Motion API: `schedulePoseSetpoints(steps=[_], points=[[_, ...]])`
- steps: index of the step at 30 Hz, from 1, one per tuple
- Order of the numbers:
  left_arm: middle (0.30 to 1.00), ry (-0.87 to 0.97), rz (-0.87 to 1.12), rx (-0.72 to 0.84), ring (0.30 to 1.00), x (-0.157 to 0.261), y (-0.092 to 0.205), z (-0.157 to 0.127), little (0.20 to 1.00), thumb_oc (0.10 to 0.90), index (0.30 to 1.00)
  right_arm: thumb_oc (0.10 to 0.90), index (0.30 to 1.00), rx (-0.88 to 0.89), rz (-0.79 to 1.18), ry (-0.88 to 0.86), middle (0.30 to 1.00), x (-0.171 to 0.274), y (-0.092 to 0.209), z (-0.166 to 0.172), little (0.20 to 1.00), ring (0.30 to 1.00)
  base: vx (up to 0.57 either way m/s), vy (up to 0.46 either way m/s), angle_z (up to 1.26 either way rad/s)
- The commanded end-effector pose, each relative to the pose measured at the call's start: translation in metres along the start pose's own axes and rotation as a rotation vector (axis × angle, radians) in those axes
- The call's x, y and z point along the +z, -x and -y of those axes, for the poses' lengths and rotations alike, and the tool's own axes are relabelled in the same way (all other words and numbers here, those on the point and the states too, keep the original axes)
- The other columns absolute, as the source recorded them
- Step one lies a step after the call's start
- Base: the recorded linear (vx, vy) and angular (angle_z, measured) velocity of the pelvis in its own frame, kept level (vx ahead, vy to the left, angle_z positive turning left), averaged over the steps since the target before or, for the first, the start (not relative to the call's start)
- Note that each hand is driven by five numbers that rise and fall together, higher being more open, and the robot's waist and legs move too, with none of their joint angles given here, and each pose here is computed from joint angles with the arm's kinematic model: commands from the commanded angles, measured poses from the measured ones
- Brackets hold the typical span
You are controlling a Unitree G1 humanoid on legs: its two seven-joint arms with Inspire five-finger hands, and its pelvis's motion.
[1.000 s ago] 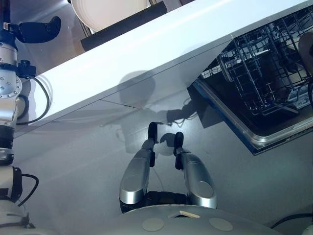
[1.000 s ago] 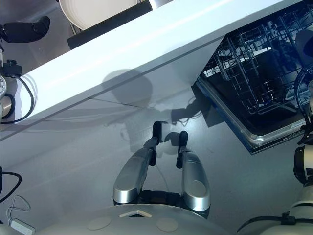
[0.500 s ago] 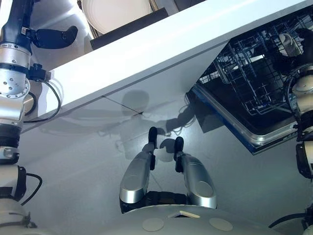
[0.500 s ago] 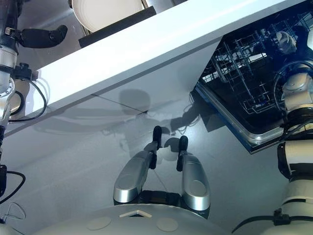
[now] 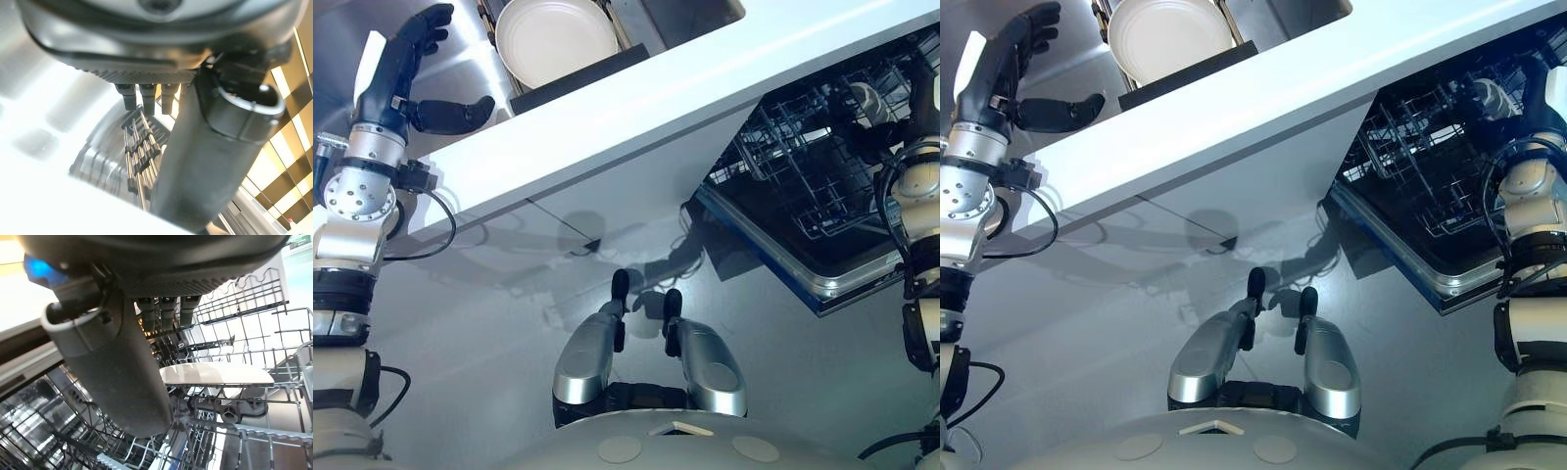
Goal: Pick up plates and place into dishwasher.
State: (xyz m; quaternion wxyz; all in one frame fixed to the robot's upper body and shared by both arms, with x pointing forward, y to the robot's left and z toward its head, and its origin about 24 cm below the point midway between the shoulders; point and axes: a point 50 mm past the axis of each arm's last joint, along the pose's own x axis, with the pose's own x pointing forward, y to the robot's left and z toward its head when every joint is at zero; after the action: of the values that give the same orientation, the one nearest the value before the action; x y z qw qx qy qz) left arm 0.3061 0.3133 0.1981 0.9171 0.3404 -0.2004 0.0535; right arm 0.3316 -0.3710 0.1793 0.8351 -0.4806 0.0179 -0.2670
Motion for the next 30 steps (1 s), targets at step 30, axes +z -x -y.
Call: schedulePoseSetpoints(steps=[30], points=[[0.9, 0.04, -0.061, 0.124, 0.9, -0.029, 0.067, 0.007, 0.9, 0.8, 0.9, 0.8, 0.9, 0.239, 0.297, -0.61, 0.9, -0.01, 0.099, -0.026, 0.9, 0.9, -0.04, 0.042, -0.05]])
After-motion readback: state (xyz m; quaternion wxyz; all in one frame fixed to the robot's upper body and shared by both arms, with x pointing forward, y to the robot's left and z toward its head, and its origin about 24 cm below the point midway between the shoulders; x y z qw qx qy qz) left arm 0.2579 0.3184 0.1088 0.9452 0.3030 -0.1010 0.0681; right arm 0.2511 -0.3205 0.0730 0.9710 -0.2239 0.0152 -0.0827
